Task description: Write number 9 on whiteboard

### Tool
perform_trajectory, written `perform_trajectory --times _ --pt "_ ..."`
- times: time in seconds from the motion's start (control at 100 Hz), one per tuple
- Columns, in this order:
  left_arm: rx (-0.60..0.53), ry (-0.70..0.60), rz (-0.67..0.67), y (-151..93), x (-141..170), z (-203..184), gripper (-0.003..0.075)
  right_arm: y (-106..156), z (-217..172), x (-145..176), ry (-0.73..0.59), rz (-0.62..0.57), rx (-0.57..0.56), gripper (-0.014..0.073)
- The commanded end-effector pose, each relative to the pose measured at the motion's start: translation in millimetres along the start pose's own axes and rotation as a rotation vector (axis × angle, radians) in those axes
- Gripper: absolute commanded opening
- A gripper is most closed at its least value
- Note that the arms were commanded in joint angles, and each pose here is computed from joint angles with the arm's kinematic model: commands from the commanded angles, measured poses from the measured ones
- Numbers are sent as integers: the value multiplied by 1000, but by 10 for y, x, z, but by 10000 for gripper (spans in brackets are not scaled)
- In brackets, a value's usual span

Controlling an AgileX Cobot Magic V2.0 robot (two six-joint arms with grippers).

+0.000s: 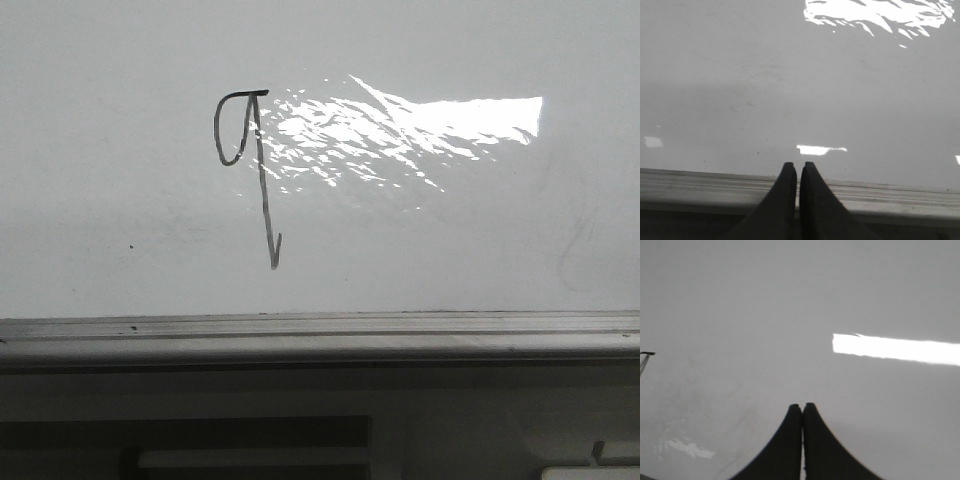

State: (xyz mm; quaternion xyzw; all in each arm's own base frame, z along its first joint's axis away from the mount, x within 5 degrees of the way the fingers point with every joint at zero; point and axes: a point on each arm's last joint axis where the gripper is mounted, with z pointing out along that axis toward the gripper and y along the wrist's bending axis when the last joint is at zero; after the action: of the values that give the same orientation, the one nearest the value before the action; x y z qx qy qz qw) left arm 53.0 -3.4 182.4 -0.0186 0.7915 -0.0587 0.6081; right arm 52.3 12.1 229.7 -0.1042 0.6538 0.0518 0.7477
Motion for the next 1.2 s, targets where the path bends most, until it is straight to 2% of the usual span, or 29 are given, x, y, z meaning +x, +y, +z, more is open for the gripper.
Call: perform_trajectory --times 0.0,0.08,0.12,0.28,0.59,1.19 --pt "2 -37 -5 4 25 0 -20 -38 -23 -4 -104 32 74 -65" --pt "2 -35 -5 4 25 1 -20 -52 -22 151 -110 66 119 -65" --pt "2 -35 -5 4 25 1 -20 -58 -19 201 -35 62 137 -65" --pt "2 -35 -5 4 25 1 -20 -85 -28 332 103 67 201 -65" --pt "2 -35 -5 4 25 1 -20 -53 -84 572 376 91 185 -65" --pt "2 -35 -5 4 25 1 -20 -53 -82 569 372 91 185 -65"
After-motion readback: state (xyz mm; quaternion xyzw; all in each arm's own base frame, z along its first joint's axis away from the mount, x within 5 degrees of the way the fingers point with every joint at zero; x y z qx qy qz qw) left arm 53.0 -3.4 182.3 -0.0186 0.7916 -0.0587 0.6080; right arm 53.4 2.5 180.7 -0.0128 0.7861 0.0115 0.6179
